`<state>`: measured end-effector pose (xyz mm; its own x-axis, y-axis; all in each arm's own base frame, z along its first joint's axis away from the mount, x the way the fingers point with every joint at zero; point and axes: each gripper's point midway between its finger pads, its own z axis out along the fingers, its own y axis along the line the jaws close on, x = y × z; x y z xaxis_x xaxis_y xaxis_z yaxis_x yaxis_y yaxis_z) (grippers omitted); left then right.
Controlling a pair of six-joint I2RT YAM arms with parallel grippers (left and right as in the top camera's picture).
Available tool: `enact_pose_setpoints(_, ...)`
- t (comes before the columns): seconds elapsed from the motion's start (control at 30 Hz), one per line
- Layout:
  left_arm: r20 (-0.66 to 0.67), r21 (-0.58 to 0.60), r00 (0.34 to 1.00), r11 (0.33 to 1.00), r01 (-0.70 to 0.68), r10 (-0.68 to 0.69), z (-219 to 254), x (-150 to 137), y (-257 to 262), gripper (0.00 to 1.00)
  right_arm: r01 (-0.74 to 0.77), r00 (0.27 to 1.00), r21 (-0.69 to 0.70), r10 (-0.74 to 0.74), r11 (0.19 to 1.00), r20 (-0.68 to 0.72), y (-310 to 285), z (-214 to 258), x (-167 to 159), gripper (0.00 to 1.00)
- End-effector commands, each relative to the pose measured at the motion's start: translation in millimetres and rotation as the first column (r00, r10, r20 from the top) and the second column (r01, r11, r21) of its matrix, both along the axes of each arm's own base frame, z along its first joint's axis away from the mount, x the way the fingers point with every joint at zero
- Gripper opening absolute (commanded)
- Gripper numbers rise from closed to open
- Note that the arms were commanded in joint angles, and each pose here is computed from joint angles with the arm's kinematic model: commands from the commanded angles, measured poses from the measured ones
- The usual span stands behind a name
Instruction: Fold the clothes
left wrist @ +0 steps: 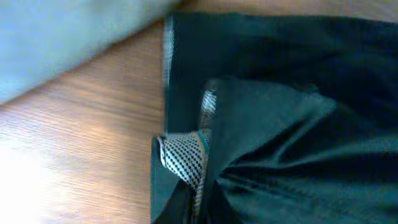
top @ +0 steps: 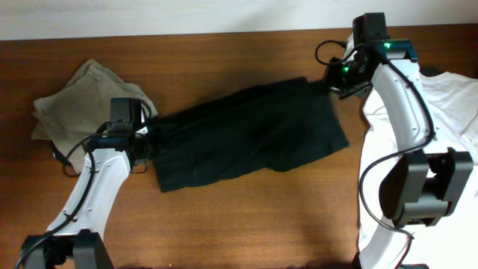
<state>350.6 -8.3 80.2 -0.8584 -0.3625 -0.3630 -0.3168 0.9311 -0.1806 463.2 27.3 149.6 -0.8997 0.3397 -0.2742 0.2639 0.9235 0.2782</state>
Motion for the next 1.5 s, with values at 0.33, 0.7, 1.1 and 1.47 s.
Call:
enact_pose_setpoints(0.33, -0.274, -0.06, 0.943, 0.982, 0.178, -0.188, -6, -68, -14, 0.39, -0.051, 0.923, 0.012, 0.051, 0.999, -0.382, -43, -63, -117, 0.78)
enact_pose_setpoints(0.7, -0.141, -0.085, 0.956, 0.966, 0.246, -0.256, -72, -70, -27, 0.07, -0.066, 0.977, 0.254, 0.115, 0.965, -0.182, -1, -120, -95, 0.07)
enact_pose_setpoints(1.1, -0.342, -0.04, 0.919, 0.98, 0.192, -0.194, -64, -106, 3, 0.0, -0.006, 0.898, 0.011, 0.01, 1.0, -0.441, -61, -79, -159, 0.04)
enact_pose_setpoints(1.47, -0.083, -0.167, 0.872, 0.87, 0.465, -0.482, -7, -50, -42, 0.25, -0.046, 0.912, 0.169, 0.11, 0.985, -0.396, -31, -81, -162, 0.53)
